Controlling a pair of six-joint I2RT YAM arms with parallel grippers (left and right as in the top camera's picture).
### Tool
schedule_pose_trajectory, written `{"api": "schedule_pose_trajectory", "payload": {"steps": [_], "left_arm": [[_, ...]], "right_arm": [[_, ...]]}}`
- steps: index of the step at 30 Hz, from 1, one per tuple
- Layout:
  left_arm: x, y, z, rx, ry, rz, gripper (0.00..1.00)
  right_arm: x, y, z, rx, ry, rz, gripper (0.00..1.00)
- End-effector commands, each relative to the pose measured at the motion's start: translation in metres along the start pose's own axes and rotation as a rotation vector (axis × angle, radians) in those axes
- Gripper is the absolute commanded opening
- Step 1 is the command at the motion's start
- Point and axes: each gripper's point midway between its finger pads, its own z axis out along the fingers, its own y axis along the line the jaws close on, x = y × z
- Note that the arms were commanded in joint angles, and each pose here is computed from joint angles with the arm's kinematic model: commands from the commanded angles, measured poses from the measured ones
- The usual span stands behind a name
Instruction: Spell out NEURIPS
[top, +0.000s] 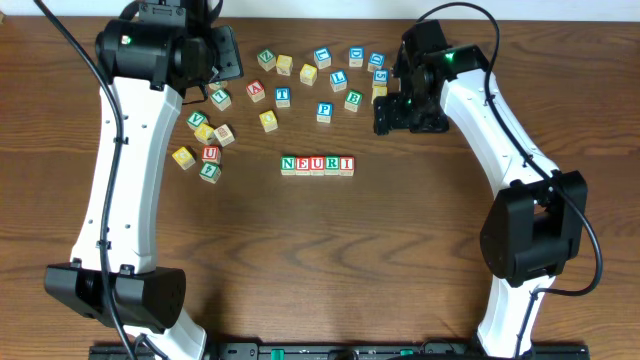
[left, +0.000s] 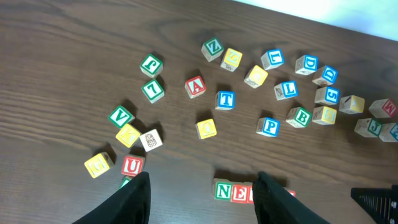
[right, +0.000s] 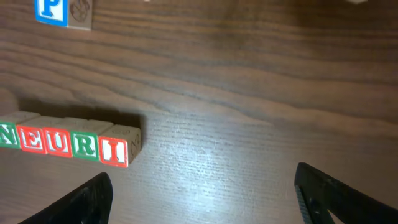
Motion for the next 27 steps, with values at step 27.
{"api": "schedule_pose_trajectory", "payload": {"steps": [27], "left_arm": [[0.0006, 0.0032, -0.0033, -0.010, 0.005, 0.014, 0.52]], "right_arm": [[-0.0041, -0.0033, -0.0051, 0.008, -0.011, -0.001, 0.91]]}}
